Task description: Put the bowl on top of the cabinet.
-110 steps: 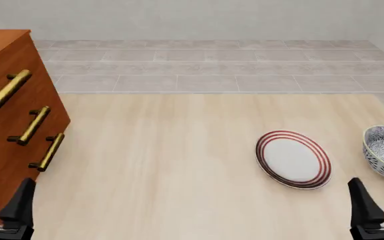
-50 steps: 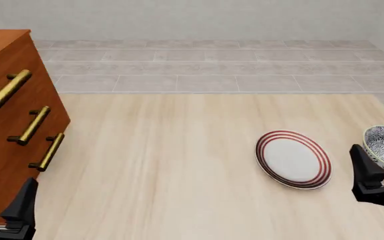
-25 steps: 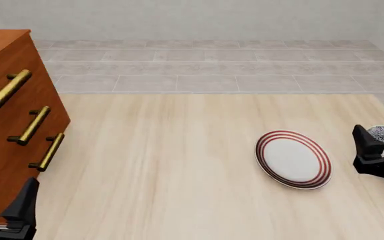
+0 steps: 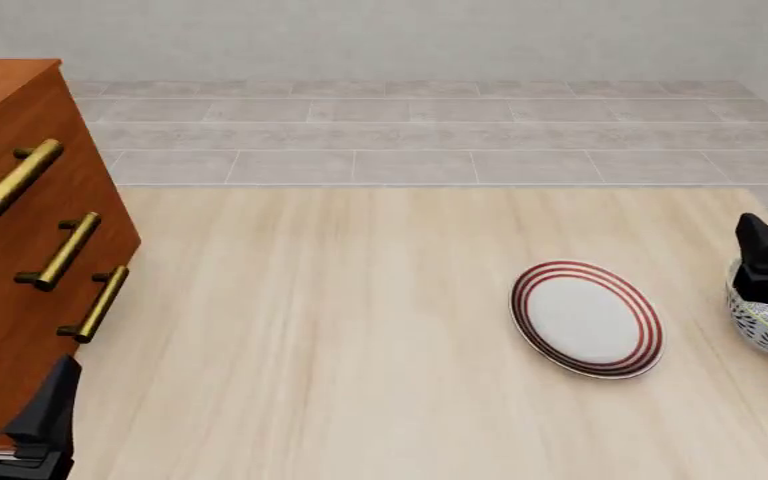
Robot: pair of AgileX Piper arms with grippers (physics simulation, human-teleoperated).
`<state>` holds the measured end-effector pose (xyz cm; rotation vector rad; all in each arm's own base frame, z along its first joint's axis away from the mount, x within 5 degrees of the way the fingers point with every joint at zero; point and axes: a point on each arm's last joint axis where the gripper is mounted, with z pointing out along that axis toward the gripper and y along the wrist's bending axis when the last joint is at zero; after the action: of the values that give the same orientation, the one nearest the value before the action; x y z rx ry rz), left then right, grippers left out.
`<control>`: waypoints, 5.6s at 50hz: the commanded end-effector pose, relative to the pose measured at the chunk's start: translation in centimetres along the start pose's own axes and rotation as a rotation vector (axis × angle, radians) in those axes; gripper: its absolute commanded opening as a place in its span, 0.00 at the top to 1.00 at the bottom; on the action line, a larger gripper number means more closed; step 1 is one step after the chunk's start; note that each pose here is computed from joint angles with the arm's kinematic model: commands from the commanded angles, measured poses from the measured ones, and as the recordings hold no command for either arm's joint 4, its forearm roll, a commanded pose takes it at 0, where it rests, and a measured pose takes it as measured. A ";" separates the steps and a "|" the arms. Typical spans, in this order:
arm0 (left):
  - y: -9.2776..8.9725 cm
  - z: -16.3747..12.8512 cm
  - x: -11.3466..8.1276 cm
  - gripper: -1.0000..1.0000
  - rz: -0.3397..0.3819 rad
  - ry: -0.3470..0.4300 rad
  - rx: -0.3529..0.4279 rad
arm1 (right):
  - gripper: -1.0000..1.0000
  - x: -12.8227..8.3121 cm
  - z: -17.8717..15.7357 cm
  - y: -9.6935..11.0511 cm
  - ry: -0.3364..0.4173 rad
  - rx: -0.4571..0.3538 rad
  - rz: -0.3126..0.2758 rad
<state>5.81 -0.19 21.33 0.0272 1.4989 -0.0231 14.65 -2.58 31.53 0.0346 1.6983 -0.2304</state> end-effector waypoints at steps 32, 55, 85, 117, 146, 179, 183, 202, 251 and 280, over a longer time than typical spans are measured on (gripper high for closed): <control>0.0 0.1 0.0 0.00 -0.012 0.000 0.003 | 0.00 -2.3 5.3 -4.0 0.153 0.153 0.025; -0.1 0.1 0.0 0.00 -0.008 0.004 0.010 | 0.00 -0.4 7.8 -8.2 0.260 0.293 0.023; -0.1 0.1 0.1 0.00 -0.001 0.007 0.013 | 0.00 1.1 8.7 -11.8 0.312 0.407 0.039; 0.0 0.1 0.1 0.00 0.009 0.012 0.005 | 0.00 4.7 11.2 -15.8 0.400 0.483 0.082; 0.0 0.1 0.1 0.00 0.010 0.010 0.003 | 0.00 7.6 12.7 -16.0 0.462 0.464 0.095; 0.0 0.2 0.1 0.00 0.010 0.012 0.005 | 0.00 12.1 14.4 -17.0 0.542 0.453 0.074; 0.0 0.2 0.1 0.00 0.009 0.012 0.004 | 0.00 12.6 14.8 -17.4 0.550 0.455 0.075; 0.0 0.2 0.1 0.00 0.007 0.013 0.003 | 0.00 15.4 15.7 -17.8 0.592 0.448 0.070; 0.0 0.4 0.1 0.00 0.009 0.018 0.003 | 1.00 19.2 16.1 -17.4 0.656 0.423 0.062; 0.0 0.4 0.1 0.00 0.011 0.019 0.005 | 1.00 15.1 15.8 -16.4 0.589 0.414 0.056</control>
<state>6.21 -0.22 21.25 0.0381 1.5169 -0.0174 25.31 -23.72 15.52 0.5220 2.2171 -0.5714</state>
